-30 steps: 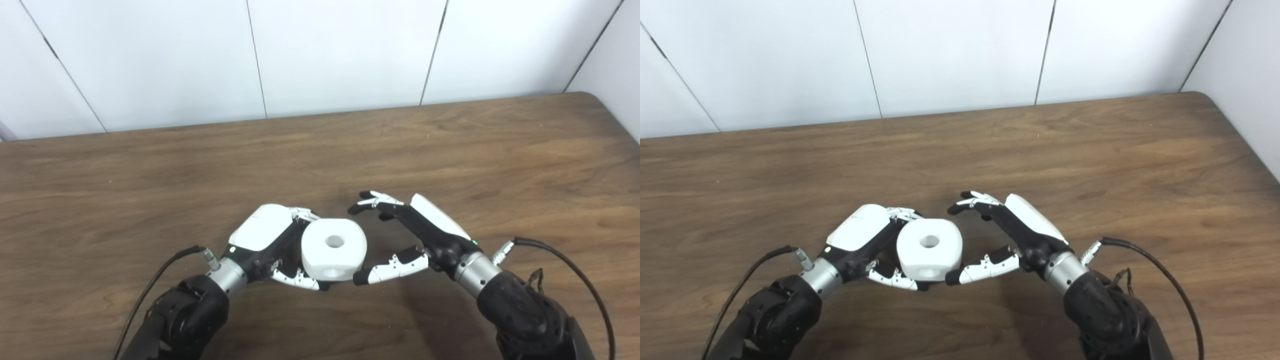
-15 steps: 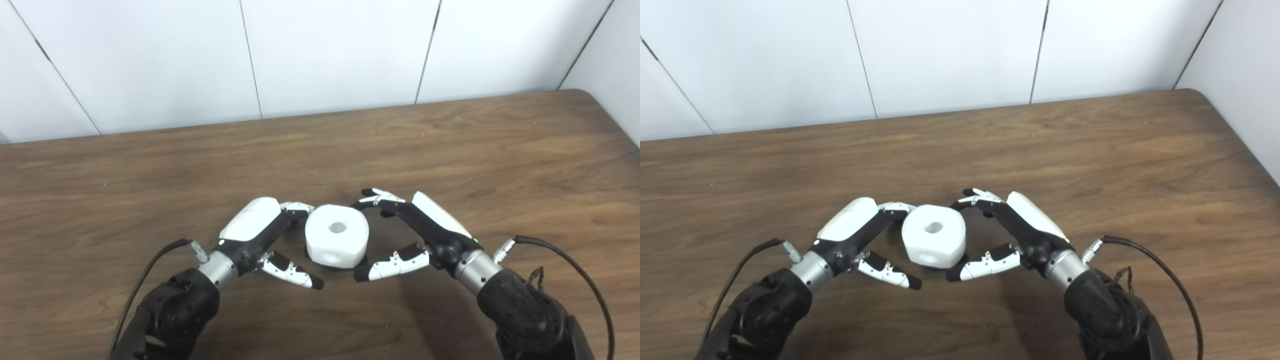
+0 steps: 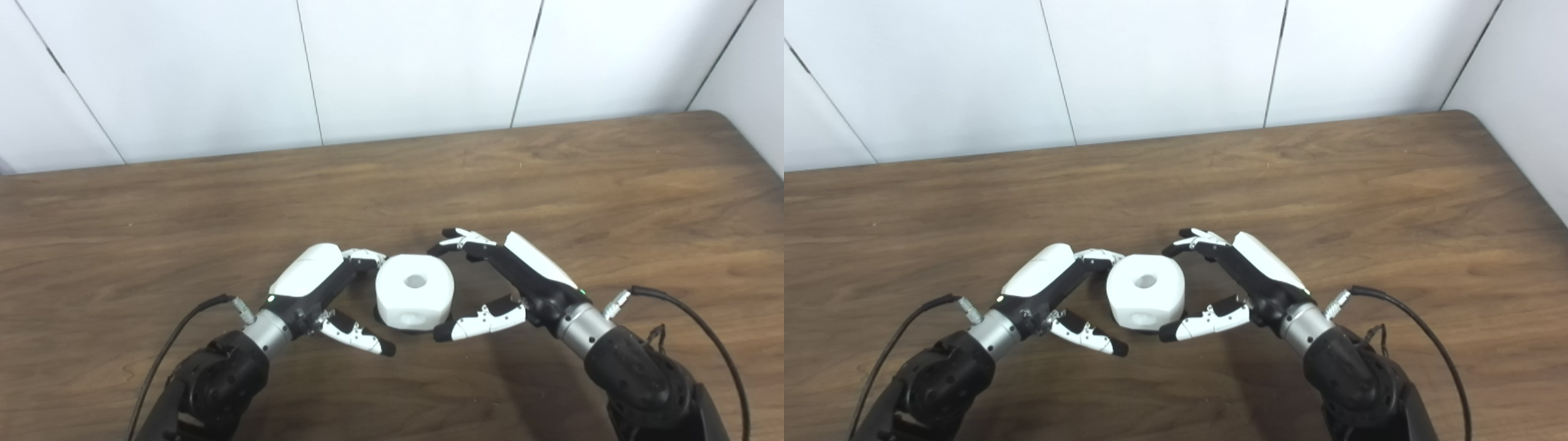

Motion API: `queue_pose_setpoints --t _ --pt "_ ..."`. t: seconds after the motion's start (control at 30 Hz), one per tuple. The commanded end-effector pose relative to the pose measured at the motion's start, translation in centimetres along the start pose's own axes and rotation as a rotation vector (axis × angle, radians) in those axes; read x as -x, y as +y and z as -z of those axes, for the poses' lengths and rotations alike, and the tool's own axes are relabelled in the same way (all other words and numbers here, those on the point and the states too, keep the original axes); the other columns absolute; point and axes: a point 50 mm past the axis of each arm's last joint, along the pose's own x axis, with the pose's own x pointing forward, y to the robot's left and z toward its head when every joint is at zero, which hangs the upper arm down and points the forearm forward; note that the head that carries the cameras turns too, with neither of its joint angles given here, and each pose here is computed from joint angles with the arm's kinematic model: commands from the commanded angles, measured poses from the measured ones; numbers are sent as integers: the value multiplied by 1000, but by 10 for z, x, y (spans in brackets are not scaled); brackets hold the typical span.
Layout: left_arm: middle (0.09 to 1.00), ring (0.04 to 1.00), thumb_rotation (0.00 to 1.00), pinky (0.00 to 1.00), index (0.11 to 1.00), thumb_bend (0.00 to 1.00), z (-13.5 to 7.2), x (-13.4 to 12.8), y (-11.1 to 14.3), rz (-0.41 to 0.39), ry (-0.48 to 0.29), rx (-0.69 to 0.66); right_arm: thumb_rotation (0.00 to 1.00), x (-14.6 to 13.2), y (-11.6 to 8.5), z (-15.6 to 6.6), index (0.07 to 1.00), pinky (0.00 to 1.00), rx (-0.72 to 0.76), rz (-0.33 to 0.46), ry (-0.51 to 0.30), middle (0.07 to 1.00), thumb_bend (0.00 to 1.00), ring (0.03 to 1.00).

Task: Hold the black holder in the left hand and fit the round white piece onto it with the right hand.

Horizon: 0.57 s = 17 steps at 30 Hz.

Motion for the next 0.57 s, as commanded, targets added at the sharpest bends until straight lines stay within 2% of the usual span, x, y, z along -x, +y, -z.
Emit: queue_pose_setpoints --t 0.0,0.23,0.53 --pt "819 842 196 749 781 981 15 10 -6 64 92 6 443 -4 -10 -7 772 849 19 37 -35 935 1000 964" --pt "832 838 233 726 939 998 22 18 1 29 113 37 451 -3 -13 -6 776 831 27 43 -39 933 1000 960" --pt "864 856 254 764 974 1000 30 39 11 -5 201 166 470 1 -19 -3 773 845 16 53 -35 932 1000 965"
